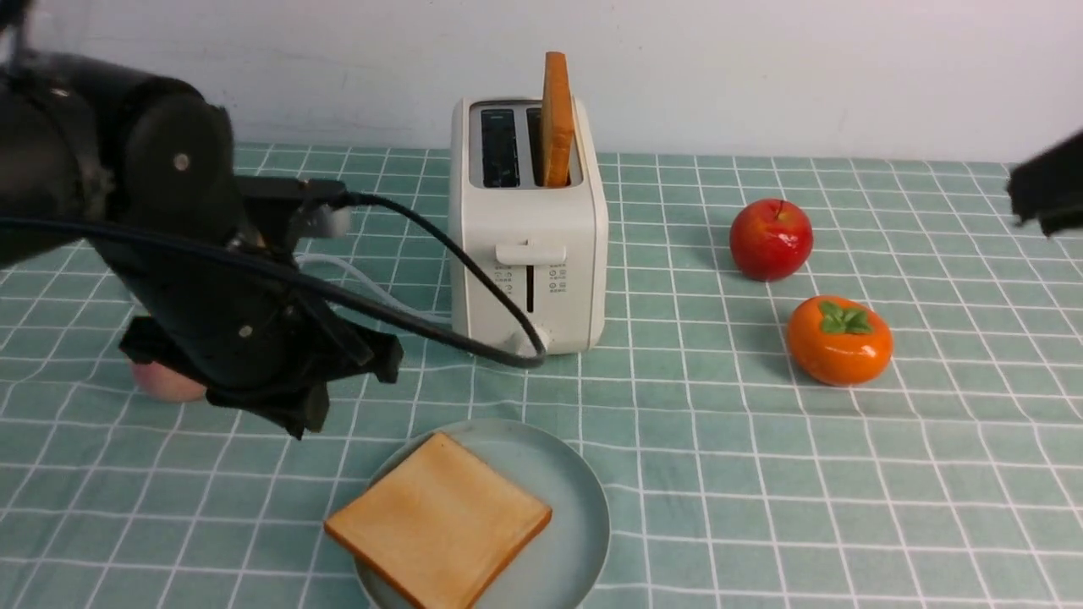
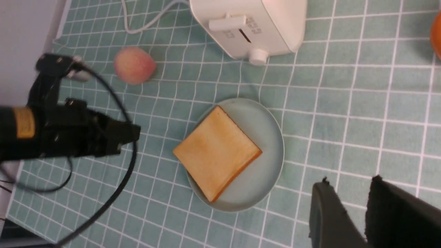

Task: Take toasted bread from bread machine on blue coffee table place on plate.
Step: 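Place the slice of bread on the plate with the left gripper, then grasp the toast slice in the toaster and pull it up out of the slot with the right gripper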

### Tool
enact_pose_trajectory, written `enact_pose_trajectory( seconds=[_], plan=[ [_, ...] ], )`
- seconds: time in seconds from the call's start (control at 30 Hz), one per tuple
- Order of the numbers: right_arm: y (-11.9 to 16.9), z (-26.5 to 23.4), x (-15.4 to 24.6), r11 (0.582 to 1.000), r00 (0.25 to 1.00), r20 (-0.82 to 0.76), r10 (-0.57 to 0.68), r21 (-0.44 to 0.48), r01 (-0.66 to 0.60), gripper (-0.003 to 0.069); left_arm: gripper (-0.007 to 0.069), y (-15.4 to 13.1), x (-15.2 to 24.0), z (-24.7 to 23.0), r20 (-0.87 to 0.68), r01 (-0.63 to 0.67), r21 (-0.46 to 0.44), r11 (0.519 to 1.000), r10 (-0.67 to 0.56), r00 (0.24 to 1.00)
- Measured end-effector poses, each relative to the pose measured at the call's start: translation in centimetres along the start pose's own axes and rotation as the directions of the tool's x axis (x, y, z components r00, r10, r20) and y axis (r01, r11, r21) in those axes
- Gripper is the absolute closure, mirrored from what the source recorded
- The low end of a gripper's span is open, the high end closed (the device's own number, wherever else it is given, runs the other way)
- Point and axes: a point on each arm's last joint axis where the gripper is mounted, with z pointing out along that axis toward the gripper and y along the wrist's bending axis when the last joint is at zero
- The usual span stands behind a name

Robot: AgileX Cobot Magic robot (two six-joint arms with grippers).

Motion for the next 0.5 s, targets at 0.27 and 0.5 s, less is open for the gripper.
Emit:
enact_pose_trajectory(
  seconds=[0.27, 0.5],
  plan=[
    [0.4, 5.6, -6.5, 0.998, 0.998, 0.009, -0.057, -0.036, 0.057, 0.0344, 0.0639, 2.1, 6.1, -5.0, 0.303, 0.041, 0.123, 0.992, -0.077, 0.950],
    [1.8, 13.3, -9.5, 0.982, 0.982, -0.008, -0.187, -0.007, 0.187, 0.0243, 0.0639, 3.7, 11.4, -4.9, 0.439, 0.053, 0.216, 0.975, -0.146, 0.887]
  ],
)
